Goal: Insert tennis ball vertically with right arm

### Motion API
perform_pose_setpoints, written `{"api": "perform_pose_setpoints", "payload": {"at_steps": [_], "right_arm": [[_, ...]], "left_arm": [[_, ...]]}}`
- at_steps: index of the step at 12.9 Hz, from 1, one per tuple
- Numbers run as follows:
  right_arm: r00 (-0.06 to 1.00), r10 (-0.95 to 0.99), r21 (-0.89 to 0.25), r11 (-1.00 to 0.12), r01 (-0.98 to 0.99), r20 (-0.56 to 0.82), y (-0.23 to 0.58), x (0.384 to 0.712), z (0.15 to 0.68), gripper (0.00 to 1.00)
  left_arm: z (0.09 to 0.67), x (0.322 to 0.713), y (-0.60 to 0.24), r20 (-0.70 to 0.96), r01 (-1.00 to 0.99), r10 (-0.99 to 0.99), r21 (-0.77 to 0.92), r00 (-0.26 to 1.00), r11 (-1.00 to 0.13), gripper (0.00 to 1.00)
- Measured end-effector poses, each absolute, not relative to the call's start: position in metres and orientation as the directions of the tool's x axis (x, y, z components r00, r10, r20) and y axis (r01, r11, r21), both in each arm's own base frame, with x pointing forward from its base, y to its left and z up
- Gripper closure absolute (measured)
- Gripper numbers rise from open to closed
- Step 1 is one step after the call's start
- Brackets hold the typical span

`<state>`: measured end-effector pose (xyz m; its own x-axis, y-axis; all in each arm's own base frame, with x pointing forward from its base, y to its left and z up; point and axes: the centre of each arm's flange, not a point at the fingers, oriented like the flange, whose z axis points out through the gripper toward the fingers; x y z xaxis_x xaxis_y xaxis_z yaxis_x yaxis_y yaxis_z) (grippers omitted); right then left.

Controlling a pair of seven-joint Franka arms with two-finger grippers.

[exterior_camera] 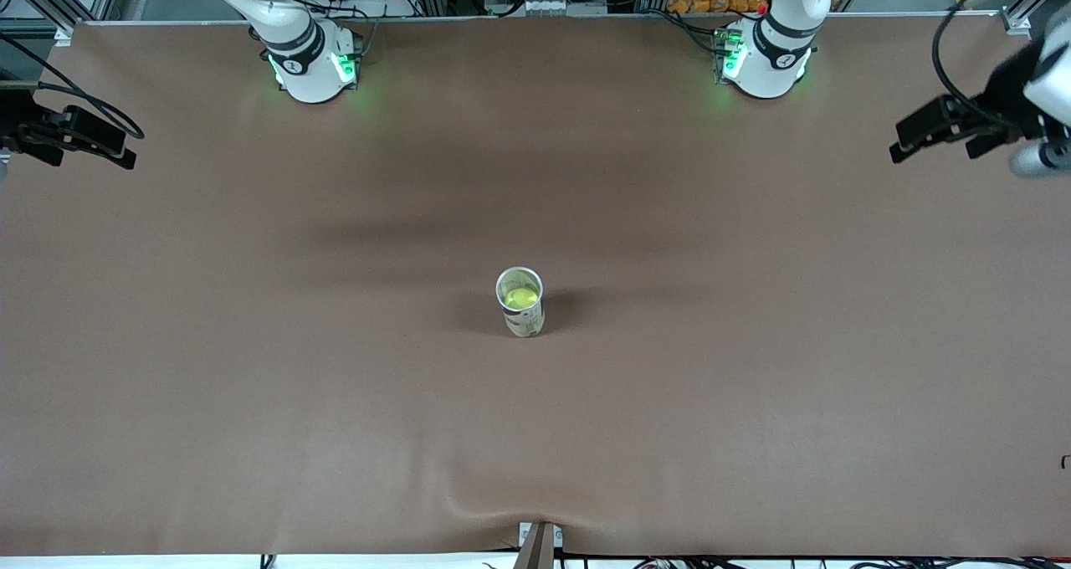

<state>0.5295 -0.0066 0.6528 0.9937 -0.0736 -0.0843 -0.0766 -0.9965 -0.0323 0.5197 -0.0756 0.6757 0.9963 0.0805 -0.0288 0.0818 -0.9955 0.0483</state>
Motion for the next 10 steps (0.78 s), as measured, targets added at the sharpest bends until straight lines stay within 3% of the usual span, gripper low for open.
{"api": "perform_pose_setpoints", "payload": {"at_steps": [4,10], "right_arm": [[0.994,-0.073,-0.032,-0.997,-0.076,-0.085,-0.006,0.53,0.652,0.0],[0.994,-0.07,-0.032,-0.997,-0.073,-0.086,-0.005,0.53,0.652,0.0]], "left_arm": [[0.667,0.474,-0.07,0.002,0.087,0.087,-0.007,0.996,-0.996,0.0],[0.666,0.479,-0.069,-0.001,0.07,0.07,-0.063,0.998,-0.996,0.0]]}}
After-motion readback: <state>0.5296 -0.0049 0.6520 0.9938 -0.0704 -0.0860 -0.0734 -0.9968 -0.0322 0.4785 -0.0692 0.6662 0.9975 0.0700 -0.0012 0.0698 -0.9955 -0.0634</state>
